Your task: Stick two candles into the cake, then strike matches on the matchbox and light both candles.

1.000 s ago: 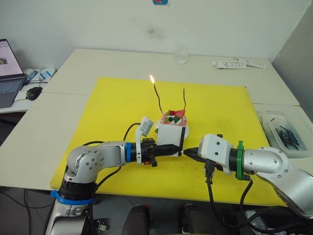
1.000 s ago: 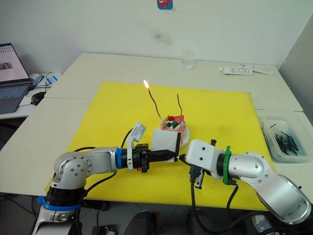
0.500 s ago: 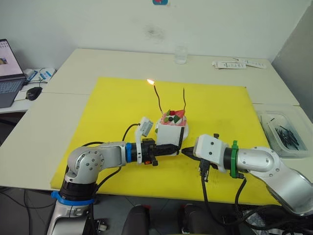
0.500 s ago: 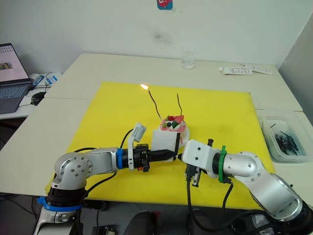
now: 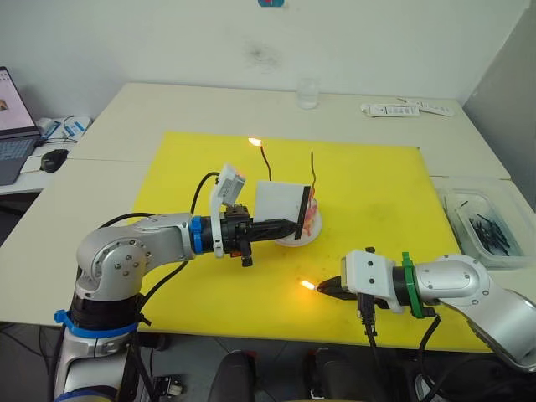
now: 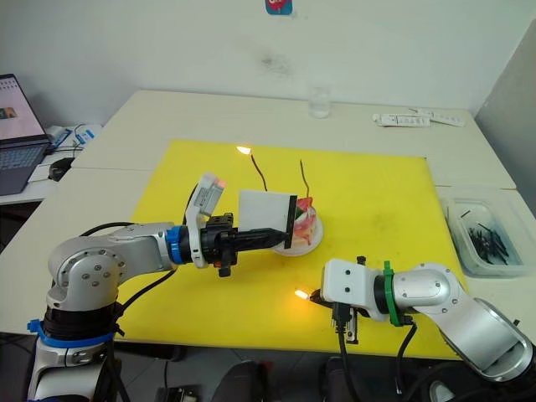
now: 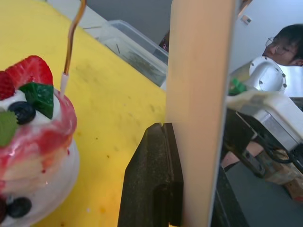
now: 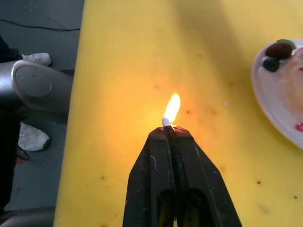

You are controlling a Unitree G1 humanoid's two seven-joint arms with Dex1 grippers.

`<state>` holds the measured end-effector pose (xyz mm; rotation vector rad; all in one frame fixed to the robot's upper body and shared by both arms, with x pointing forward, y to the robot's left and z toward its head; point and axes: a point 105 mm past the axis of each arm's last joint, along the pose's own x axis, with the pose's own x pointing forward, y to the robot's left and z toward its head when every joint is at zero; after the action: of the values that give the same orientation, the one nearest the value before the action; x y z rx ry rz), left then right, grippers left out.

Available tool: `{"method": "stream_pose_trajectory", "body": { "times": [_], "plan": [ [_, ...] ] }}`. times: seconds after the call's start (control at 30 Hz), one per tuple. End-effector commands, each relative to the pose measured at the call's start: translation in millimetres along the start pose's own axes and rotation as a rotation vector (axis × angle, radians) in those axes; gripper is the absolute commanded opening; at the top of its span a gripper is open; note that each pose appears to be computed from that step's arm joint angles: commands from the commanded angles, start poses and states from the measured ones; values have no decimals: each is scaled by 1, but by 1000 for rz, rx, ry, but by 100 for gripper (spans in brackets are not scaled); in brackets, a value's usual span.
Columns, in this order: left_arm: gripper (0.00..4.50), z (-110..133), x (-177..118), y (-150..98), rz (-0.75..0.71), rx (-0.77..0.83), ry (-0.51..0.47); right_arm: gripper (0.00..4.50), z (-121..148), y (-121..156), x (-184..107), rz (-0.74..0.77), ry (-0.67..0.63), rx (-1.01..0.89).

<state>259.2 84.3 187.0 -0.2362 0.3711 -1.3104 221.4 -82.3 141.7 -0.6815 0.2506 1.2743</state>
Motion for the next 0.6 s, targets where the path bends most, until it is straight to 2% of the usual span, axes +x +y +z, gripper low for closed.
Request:
{"method": "stream_pose_trajectory", "body": {
  "times": [0.03,0.23,0.37,0.6],
  "plan": [
    [0,-13,-9,-3,-17,-31,36,1,20,-21,-20,-113,-33,-53],
    [0,-34,-17,12,37,-134,37,1,37,-49,-39,-243,-57,-82],
    [0,-54,-16,16,48,-178,72,1,55,-77,-49,-351,-86,-136],
    [0,-58,-11,18,30,-216,58,1,71,-96,-49,-419,-109,-200]
  ]
}}
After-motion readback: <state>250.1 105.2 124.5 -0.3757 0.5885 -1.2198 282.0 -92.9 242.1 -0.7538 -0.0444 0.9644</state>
